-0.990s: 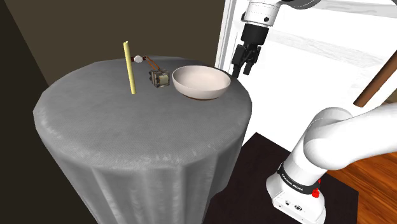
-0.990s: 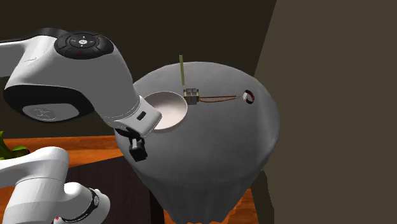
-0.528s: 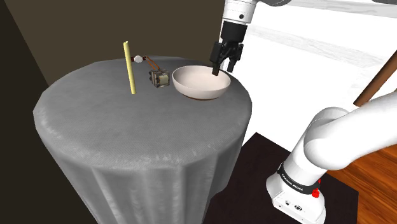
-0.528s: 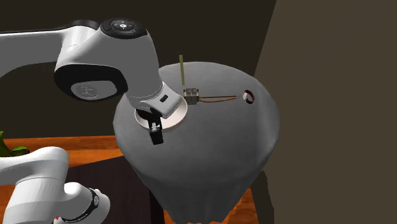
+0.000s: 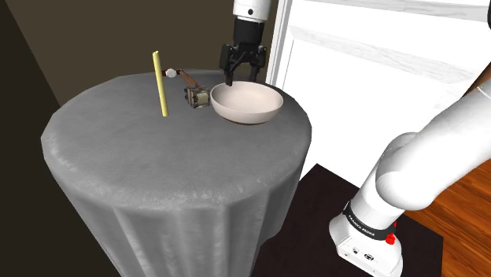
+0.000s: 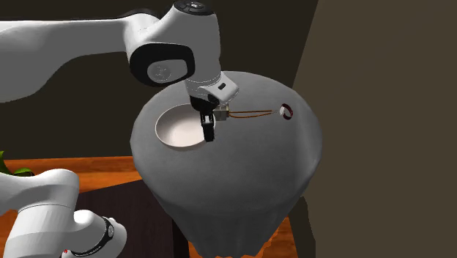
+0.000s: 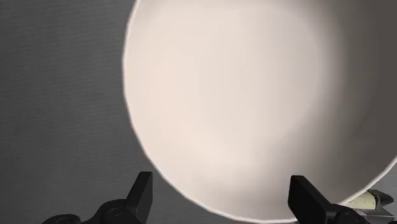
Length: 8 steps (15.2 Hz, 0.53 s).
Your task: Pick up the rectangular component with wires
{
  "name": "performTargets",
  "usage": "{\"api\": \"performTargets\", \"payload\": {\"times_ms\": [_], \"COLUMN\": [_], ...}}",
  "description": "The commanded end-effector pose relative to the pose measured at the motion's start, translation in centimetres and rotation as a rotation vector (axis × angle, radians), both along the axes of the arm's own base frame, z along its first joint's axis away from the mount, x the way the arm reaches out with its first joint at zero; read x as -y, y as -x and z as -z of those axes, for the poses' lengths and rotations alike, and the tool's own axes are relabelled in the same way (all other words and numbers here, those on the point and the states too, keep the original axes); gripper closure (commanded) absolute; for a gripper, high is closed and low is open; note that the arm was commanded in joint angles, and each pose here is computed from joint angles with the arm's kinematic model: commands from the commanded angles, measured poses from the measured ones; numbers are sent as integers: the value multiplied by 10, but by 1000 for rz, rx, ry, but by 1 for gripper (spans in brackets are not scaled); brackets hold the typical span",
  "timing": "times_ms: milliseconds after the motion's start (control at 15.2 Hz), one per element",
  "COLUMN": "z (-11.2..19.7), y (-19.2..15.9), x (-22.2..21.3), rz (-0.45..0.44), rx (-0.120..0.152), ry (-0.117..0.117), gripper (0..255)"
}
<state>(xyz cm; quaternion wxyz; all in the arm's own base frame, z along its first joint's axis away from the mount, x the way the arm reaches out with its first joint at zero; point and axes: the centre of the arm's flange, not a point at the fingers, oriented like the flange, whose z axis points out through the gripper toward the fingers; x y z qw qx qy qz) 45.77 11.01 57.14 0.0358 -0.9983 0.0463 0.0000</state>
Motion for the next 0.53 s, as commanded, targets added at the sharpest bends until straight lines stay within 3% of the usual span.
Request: {"api": "performTargets", "payload": {"times_ms": [0,462], "z": [0,1], "y": [-25,-108], "x": [-15,-61], "rz": [24,98], "rx": [-1,-5], "ry": [9,44], "gripper": [0,0]}}
